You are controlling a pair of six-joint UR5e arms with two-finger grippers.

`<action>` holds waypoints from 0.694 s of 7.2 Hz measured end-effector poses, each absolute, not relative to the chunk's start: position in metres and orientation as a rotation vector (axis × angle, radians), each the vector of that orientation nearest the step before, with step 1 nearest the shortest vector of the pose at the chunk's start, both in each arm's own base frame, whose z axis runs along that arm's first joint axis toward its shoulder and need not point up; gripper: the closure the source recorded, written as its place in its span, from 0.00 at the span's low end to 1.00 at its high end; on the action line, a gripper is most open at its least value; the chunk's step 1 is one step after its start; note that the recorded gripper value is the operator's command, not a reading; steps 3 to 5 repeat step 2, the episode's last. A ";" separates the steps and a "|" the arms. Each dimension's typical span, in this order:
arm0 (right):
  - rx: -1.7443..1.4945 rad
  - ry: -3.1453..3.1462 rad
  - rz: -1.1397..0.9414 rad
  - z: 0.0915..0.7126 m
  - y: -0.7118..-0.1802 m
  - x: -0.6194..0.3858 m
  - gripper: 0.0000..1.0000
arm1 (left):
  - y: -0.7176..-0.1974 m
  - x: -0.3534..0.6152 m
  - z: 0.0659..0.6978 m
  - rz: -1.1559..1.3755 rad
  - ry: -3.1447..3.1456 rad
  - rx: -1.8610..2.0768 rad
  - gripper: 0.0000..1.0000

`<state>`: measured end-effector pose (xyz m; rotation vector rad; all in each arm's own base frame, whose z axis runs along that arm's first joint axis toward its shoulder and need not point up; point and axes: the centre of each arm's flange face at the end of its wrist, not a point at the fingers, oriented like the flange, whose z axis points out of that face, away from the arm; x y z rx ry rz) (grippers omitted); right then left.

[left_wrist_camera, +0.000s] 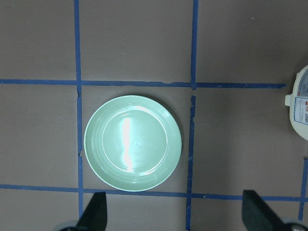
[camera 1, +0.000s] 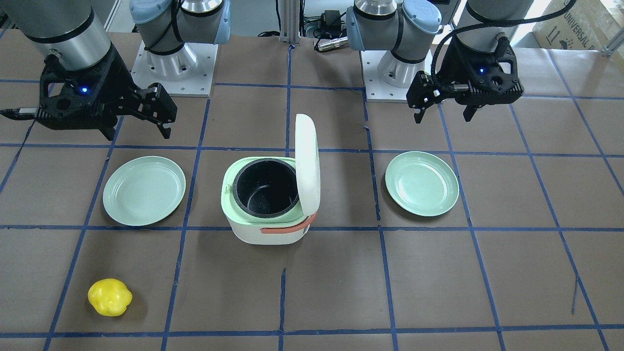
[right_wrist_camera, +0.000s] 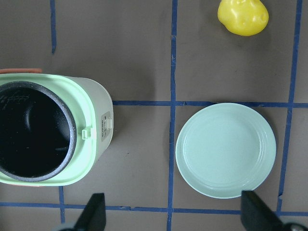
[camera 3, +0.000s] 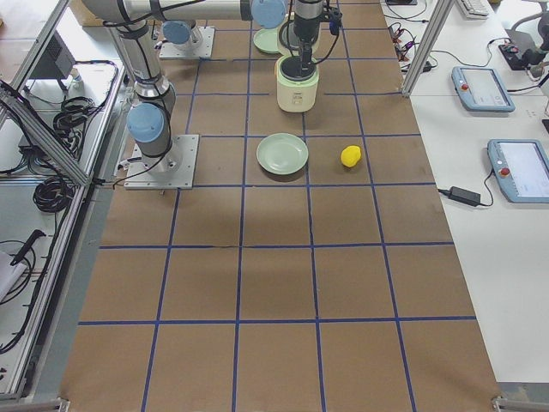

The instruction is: Press rice cooker button

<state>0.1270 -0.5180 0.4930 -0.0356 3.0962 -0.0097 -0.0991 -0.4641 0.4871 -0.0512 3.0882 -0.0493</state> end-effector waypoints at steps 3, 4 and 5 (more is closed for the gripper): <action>-0.035 3.095 -0.004 0.490 -0.518 0.127 0.00 | -0.464 -0.099 0.487 -0.049 3.088 -0.050 0.00; -0.035 3.095 -0.004 0.490 -0.518 0.127 0.00 | -0.464 -0.099 0.487 -0.049 3.088 -0.050 0.00; -0.035 3.095 -0.004 0.490 -0.518 0.127 0.00 | -0.464 -0.099 0.487 -0.049 3.088 -0.050 0.00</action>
